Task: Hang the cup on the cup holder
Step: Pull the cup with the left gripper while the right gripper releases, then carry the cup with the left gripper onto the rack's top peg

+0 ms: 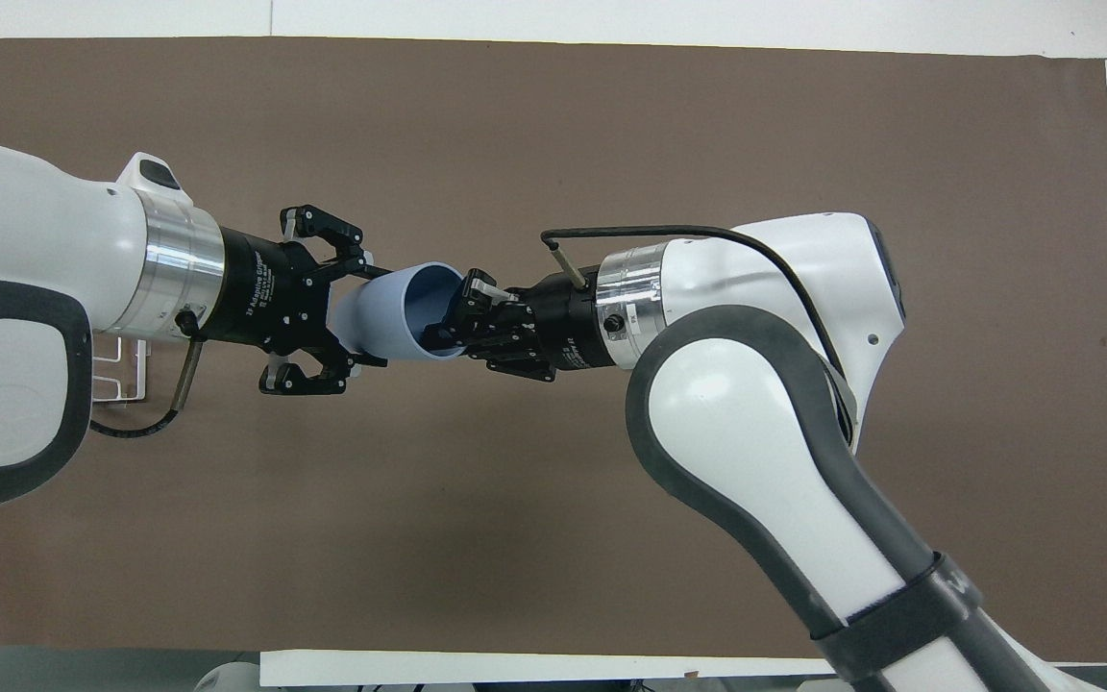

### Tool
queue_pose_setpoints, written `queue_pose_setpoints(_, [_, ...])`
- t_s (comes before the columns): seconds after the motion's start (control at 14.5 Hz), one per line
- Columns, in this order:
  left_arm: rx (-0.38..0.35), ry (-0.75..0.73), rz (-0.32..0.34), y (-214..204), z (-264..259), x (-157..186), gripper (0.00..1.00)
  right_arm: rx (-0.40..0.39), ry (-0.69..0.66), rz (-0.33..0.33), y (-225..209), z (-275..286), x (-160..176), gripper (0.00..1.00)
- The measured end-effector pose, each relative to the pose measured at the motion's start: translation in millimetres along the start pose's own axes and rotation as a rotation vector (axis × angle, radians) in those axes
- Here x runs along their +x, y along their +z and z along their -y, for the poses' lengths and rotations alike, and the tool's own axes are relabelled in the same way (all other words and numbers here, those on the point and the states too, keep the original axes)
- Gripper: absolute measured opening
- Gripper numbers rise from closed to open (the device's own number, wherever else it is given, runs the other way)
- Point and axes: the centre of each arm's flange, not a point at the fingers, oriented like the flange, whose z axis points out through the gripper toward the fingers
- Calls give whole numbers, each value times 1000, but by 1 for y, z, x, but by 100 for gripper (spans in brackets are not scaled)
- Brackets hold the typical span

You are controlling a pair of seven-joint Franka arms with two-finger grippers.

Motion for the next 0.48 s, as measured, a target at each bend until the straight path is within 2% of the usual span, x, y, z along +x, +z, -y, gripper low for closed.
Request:
queue_pose_setpoints(0.14, [-32, -2, -119, -15, -9, 35, 74, -18, -6, -43, -27, -4, 19, 46])
queue_pose_setpoints(0.28, [-42, 24, -250, -27, -14, 59, 74, -97, -33, -89, -84, -16, 44, 69])
queue_pose_setpoints(0.34, [-31, 52, -337, -30, -15, 69, 74, -145, -46, -122, -121, -24, 54, 78])
queue_pose_setpoints(0.48, [25, 129, -583, -26, -16, 87, 74, -286, -85, -202, -190, -44, 62, 98])
